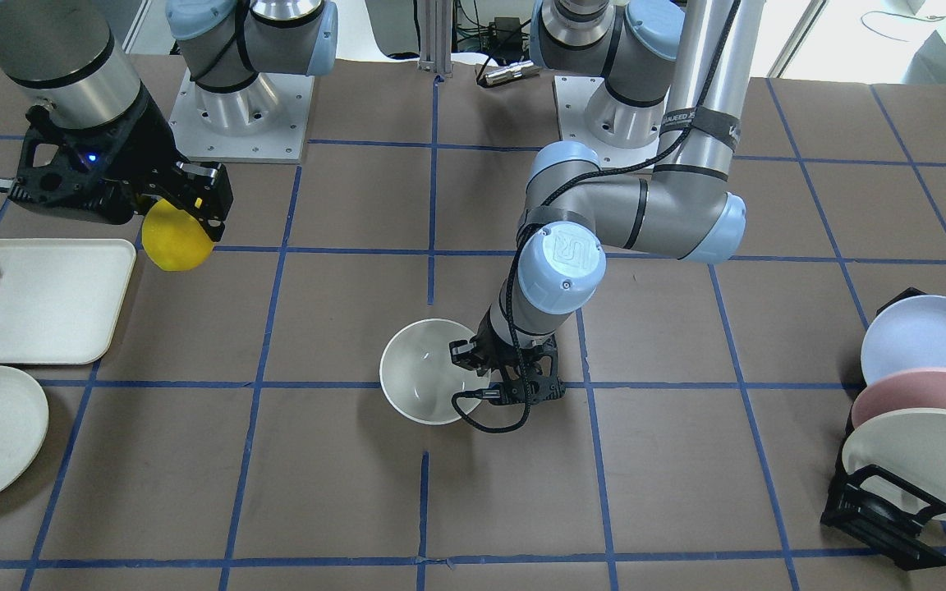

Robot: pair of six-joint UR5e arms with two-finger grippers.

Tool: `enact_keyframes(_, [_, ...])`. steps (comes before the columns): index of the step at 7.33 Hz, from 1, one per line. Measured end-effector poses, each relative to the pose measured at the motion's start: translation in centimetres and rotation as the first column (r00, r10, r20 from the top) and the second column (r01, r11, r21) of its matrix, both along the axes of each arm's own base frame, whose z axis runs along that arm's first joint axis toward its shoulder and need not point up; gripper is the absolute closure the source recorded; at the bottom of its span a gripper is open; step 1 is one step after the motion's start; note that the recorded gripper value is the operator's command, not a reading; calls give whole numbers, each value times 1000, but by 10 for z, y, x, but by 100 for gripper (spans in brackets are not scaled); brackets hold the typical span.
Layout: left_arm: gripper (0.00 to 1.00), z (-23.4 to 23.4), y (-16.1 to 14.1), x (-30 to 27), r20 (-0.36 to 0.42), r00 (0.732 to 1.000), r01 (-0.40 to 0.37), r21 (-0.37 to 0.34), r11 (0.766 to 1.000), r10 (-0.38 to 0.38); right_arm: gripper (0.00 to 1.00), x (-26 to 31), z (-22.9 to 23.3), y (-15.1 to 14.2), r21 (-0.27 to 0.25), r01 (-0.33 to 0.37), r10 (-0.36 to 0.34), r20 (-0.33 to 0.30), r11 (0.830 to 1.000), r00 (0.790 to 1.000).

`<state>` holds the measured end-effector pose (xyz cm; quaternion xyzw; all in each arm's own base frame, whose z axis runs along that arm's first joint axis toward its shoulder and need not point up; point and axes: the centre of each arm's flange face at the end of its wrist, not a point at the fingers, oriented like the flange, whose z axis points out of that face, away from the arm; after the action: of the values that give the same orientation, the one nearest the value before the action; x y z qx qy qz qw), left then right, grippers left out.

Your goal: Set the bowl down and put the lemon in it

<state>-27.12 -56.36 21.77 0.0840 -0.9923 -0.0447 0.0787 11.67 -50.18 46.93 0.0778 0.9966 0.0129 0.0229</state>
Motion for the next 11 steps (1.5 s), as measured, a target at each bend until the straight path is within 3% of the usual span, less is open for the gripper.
enact_keyframes(1, [0, -3, 1, -3, 1, 1000, 3, 4, 1000, -3, 100, 0, 0, 0, 0, 0, 0, 0, 1000, 1000])
enact_keyframes(3, [0, -3, 1, -5, 1, 1000, 6, 2, 1000, -6, 100, 6, 1, 1, 0, -12, 12, 4, 1000, 1000])
enact_keyframes(5, [0, 24, -9, 5, 6, 1000, 0, -39, 999, 0, 100, 38, -16, -6, 5, -69, 69, 6, 998, 998])
enact_keyframes(6, [0, 46, -20, 24, 26, 1000, 4, -63, 998, -2, 100, 69, -39, -19, -4, -98, 98, 5, 995, 995])
enact_keyframes(8, [0, 95, -35, 77, 127, 988, 99, -86, 991, -87, 100, 146, -102, -39, -30, -144, 144, -1, 989, 990])
enact_keyframes(11, [0, 176, -33, 154, 179, 974, 154, -67, 986, -140, 100, 233, -197, -42, -47, -97, 97, 2, 994, 995])
